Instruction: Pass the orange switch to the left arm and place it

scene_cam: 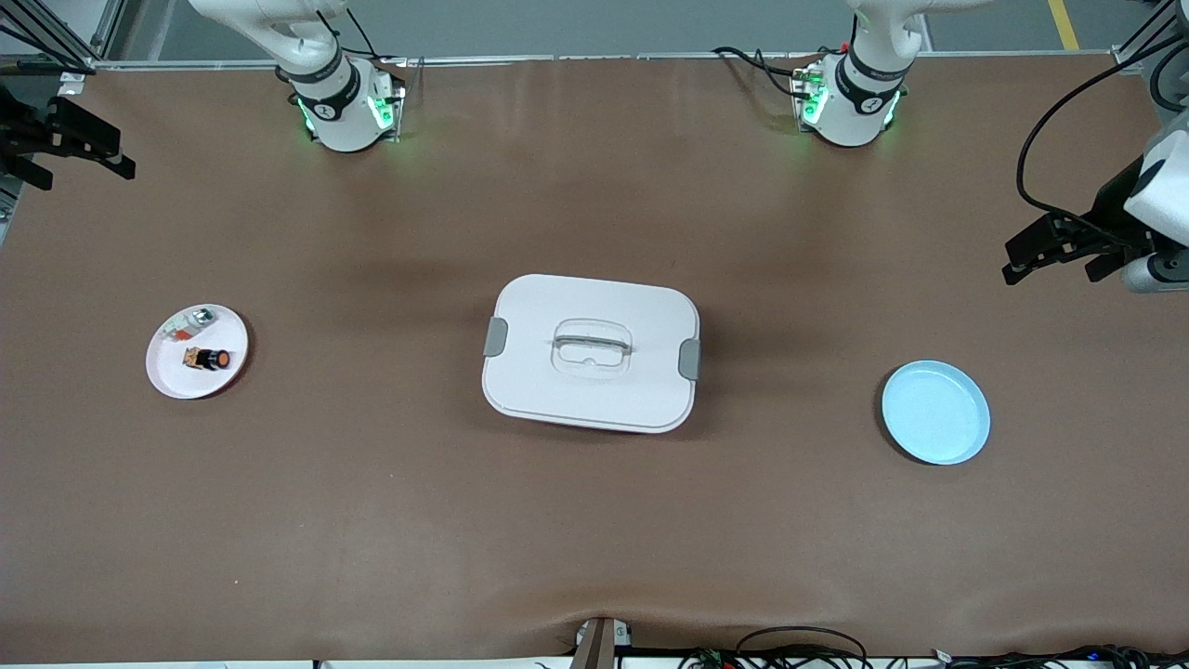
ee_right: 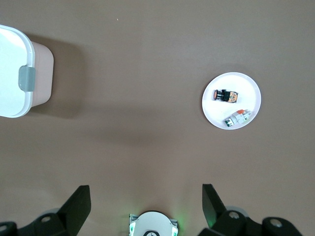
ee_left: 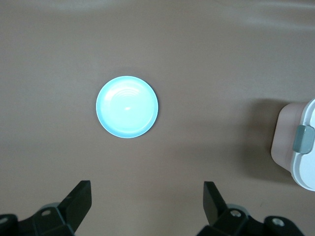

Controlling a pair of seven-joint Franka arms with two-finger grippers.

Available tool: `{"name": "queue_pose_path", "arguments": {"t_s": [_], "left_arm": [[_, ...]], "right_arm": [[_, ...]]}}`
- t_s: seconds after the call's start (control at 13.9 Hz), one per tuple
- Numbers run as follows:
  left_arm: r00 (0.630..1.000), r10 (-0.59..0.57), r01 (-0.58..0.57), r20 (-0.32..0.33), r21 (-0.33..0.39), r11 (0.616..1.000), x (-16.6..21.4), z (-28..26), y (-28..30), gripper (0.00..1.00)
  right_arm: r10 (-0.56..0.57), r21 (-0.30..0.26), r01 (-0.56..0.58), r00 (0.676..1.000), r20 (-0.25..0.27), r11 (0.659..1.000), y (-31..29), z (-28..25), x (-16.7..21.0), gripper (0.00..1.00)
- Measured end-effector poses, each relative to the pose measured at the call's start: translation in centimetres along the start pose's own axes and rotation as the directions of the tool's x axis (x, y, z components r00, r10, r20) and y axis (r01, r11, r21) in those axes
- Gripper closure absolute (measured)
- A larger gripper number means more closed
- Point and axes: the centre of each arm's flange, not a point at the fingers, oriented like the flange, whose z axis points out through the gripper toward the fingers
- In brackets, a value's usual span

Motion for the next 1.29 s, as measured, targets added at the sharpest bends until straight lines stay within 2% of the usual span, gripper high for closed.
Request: {"name": "queue_pose_path", "arguments": {"t_s": [0.65, 1.29], "left_arm": [[1.0, 0.002, -0.002, -0.001, 0.0, 1.0, 0.01, -0.06, 0.01, 0.0], [1.0, 0.002, -0.002, -0.003, 0.0, 1.0, 0.02, -0.16, 0.04, 0.0]], "right_arm": [[-0.041, -0.037, 0.041, 0.999, -0.023, 0.999, -0.25, -0.22, -0.1, 0.0], [-0.057, -0.043, 0.055, 0.997, -0.042, 0.998, -0.19, -0.4, 0.11, 0.0]]}}
